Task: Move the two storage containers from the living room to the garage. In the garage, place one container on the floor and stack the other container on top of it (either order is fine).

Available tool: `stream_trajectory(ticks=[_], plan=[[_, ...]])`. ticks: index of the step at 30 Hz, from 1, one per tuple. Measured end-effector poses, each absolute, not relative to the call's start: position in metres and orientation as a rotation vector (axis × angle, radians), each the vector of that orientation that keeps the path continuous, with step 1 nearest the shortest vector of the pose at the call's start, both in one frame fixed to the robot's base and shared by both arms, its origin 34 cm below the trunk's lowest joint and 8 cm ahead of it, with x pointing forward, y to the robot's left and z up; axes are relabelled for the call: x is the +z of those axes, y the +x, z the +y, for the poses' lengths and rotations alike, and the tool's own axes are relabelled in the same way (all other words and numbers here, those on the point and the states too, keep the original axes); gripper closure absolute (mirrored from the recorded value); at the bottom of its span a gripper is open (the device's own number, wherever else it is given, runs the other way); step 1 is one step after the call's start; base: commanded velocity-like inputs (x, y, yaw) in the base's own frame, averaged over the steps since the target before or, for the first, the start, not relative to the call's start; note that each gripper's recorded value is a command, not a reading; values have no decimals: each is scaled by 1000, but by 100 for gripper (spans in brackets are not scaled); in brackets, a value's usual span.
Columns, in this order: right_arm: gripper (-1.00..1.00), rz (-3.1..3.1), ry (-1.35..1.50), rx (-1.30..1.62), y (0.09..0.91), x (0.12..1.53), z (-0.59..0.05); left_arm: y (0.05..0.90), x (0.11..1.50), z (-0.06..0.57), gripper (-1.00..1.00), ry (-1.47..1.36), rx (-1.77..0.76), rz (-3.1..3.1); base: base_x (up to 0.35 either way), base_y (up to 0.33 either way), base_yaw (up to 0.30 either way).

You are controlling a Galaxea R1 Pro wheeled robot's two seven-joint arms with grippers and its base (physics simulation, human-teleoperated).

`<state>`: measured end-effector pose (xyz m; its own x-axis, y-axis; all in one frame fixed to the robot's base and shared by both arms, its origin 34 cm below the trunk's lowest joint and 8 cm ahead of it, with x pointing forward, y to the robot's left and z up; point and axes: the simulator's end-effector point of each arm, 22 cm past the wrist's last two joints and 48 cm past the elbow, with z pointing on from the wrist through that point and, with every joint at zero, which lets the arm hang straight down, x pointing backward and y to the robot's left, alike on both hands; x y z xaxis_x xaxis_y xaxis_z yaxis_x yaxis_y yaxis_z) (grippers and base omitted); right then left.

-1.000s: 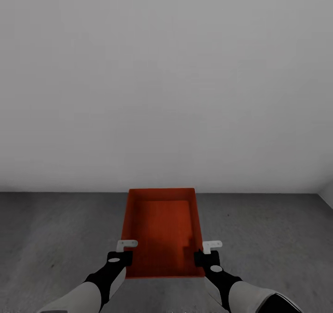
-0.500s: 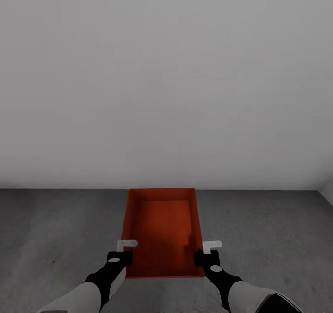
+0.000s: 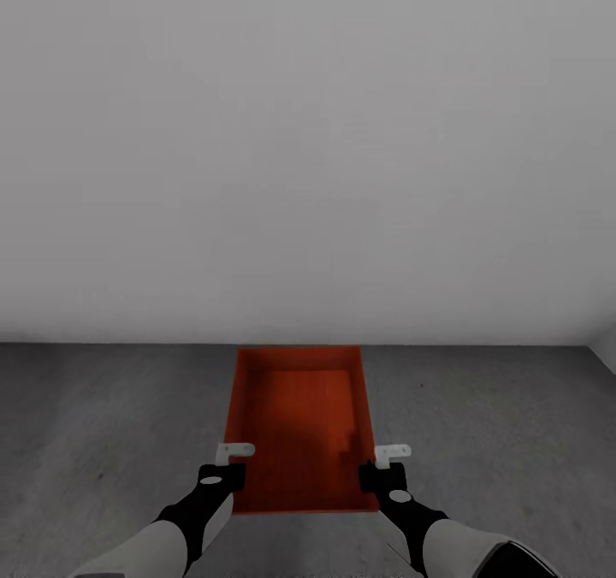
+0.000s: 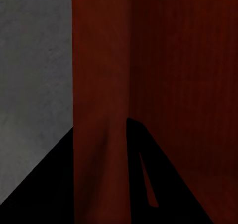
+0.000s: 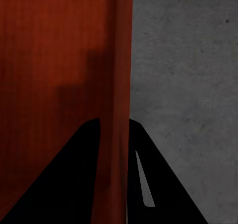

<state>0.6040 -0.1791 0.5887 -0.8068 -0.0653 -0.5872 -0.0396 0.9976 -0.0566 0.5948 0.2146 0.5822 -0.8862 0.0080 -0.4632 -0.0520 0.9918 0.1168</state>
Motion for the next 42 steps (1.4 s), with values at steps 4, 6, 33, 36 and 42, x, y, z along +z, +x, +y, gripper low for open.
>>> stream_trajectory(ticks=[4, 6, 33, 36, 42], plan=[[100, 2517, -73, -55, 602, 586, -179, 593, 579, 215, 100, -31, 173, 2661, 0, 0, 0], [100, 2520, -73, -55, 601, 584, -179, 592, 578, 215, 100, -30, 173, 2664, 0, 0, 0], [100, 2564, -75, -54, 586, 564, -179, 576, 558, 215, 100, -27, 176, 2708, 0, 0, 0], [100, 2569, -76, -53, 584, 562, -179, 575, 556, 215, 100, -27, 176, 2713, 0, 0, 0], [100, 2578, -76, -53, 581, 558, -179, 571, 552, 215, 100, -26, 176, 2723, 0, 0, 0]])
